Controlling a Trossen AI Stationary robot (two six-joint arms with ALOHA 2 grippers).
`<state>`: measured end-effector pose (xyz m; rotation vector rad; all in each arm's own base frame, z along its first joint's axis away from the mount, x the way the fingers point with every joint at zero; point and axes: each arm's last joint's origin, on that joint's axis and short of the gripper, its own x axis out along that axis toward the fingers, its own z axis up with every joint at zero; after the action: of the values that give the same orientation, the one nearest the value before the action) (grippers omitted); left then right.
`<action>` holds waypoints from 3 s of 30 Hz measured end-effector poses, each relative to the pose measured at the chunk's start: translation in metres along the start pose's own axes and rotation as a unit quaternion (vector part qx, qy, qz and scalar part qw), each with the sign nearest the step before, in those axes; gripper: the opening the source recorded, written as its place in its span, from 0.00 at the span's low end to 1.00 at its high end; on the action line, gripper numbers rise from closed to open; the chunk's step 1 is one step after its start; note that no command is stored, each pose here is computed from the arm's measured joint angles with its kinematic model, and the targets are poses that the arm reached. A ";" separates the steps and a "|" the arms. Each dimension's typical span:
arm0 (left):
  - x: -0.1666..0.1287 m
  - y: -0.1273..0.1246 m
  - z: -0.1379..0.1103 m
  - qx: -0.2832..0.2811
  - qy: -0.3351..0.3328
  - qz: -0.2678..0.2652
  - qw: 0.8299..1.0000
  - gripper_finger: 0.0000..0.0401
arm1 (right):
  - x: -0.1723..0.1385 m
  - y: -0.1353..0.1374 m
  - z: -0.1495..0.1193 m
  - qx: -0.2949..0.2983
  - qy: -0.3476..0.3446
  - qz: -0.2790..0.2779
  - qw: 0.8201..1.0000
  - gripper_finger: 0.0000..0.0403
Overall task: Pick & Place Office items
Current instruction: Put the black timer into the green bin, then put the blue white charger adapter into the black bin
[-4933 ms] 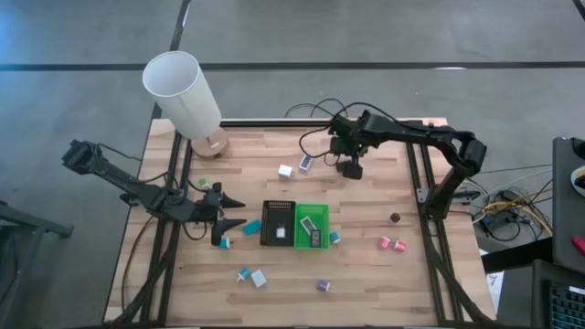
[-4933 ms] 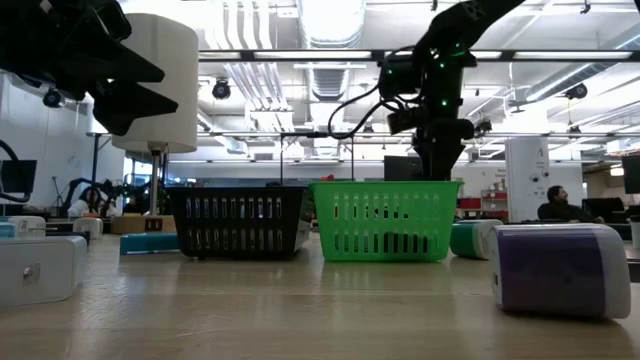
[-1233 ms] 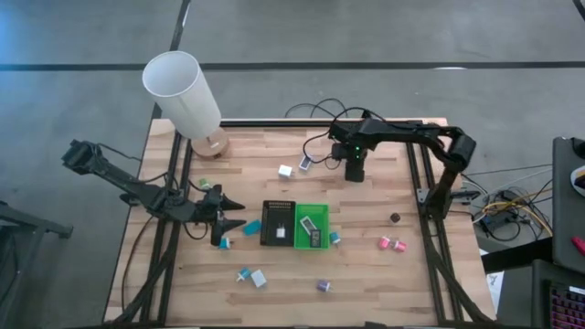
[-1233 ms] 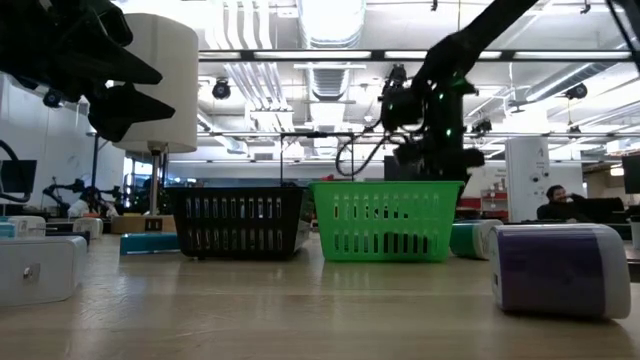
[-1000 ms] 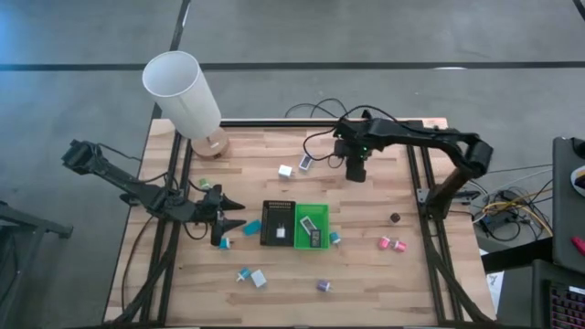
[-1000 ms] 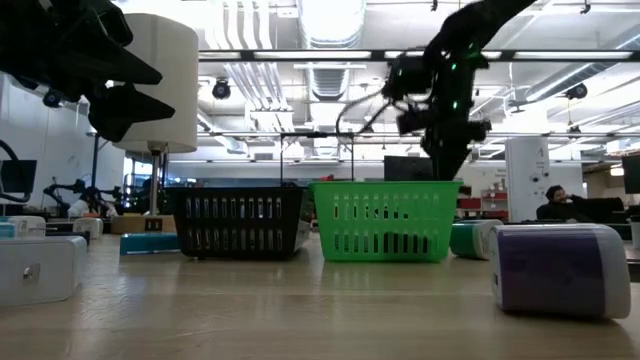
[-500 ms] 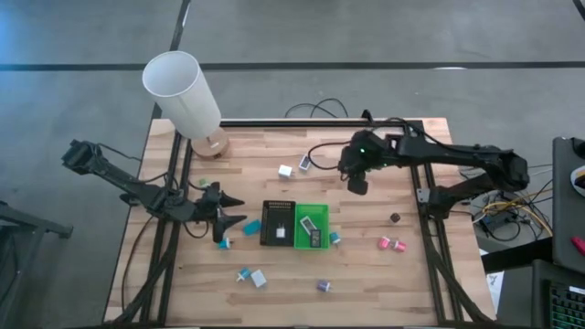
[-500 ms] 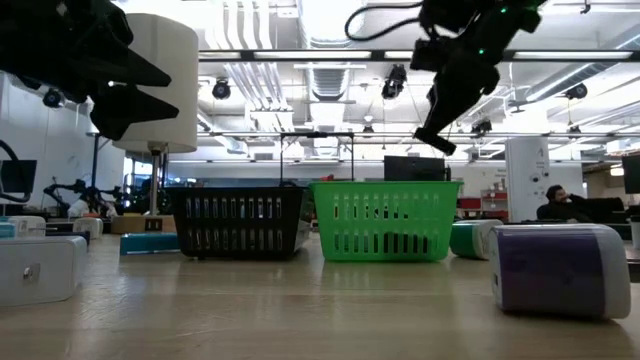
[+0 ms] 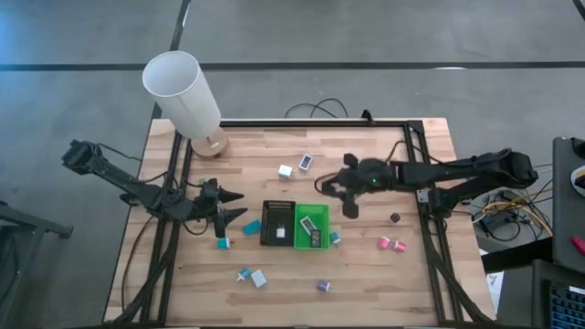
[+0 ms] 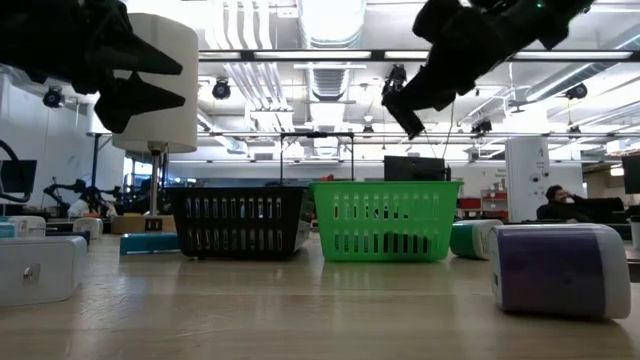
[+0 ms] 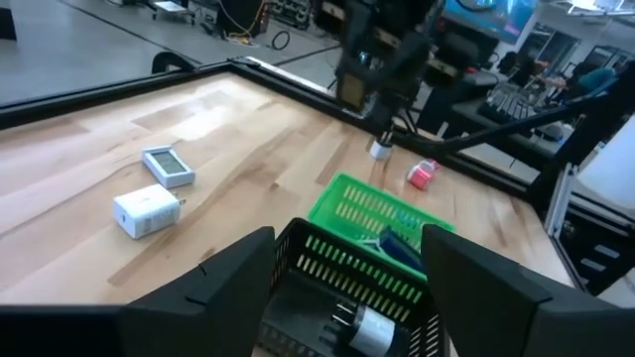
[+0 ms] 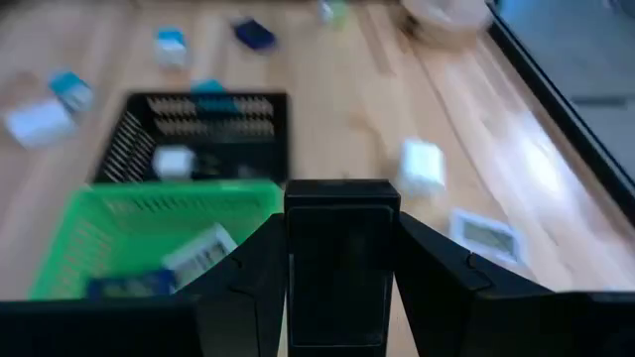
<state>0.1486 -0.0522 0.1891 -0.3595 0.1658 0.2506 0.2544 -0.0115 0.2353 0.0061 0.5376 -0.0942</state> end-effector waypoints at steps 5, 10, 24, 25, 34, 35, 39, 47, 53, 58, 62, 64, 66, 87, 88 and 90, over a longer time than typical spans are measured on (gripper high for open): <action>0.001 -0.001 -0.001 0.000 0.005 -0.008 1.000 0.65 | 0.004 0.022 -0.009 0.004 -0.038 0.038 0.999 0.35; 0.002 -0.002 -0.002 -0.009 0.012 -0.023 1.000 0.65 | 0.006 0.039 -0.015 0.019 -0.031 0.046 0.998 0.35; 0.004 -0.006 -0.007 -0.022 0.042 -0.057 0.997 0.65 | 0.042 0.075 -0.006 0.019 0.008 0.073 0.997 0.35; 0.004 -0.007 -0.007 -0.023 0.043 -0.061 0.997 0.65 | 0.046 0.076 -0.005 0.016 0.014 0.072 0.997 0.35; 0.004 -0.009 -0.004 0.016 0.026 -0.072 0.997 0.65 | 0.083 0.088 0.006 -0.041 0.079 0.063 0.994 0.35; 0.004 -0.009 -0.004 0.020 0.025 -0.072 0.997 0.65 | 0.087 0.089 0.006 -0.048 0.086 0.062 0.993 0.35; 0.004 -0.009 -0.003 0.017 0.023 -0.071 0.997 0.65 | 0.106 0.094 0.005 -0.068 0.105 0.061 0.990 0.35; 0.004 -0.009 -0.003 0.003 0.024 -0.070 0.997 0.65 | 0.131 0.097 -0.005 -0.095 0.203 0.049 0.973 0.35; 0.004 -0.009 -0.003 0.006 0.023 -0.069 0.997 0.65 | 0.135 0.088 -0.003 -0.091 0.236 0.034 0.967 0.35; 0.004 -0.009 -0.003 0.007 0.023 -0.069 0.997 0.65 | 0.131 0.084 -0.002 -0.062 0.244 0.026 0.967 0.35; 0.004 -0.008 -0.003 0.009 0.023 -0.069 0.997 0.65 | 0.130 0.084 -0.003 -0.051 0.256 0.021 0.965 0.40; 0.004 -0.009 -0.003 0.009 0.023 -0.069 0.997 0.65 | 0.130 0.084 -0.003 -0.044 0.255 0.021 0.966 0.51; 0.004 -0.009 -0.003 0.009 0.022 -0.069 0.997 0.65 | 0.130 0.084 -0.002 -0.040 0.257 0.019 0.965 0.62; 0.005 -0.008 -0.005 0.013 0.028 -0.067 0.997 0.65 | 0.044 0.074 0.053 -0.017 0.192 0.002 0.981 0.91; 0.005 -0.009 -0.005 0.014 0.029 -0.066 0.997 0.65 | 0.037 0.074 0.055 -0.020 0.180 -0.009 0.983 0.91; 0.006 -0.009 -0.005 0.014 0.034 -0.065 0.997 0.65 | 0.021 0.075 0.059 -0.029 0.150 -0.035 0.988 0.91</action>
<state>0.1559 -0.0612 0.1866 -0.3498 0.2122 0.1070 0.3098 0.0590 0.2740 -0.0554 0.8419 -0.1467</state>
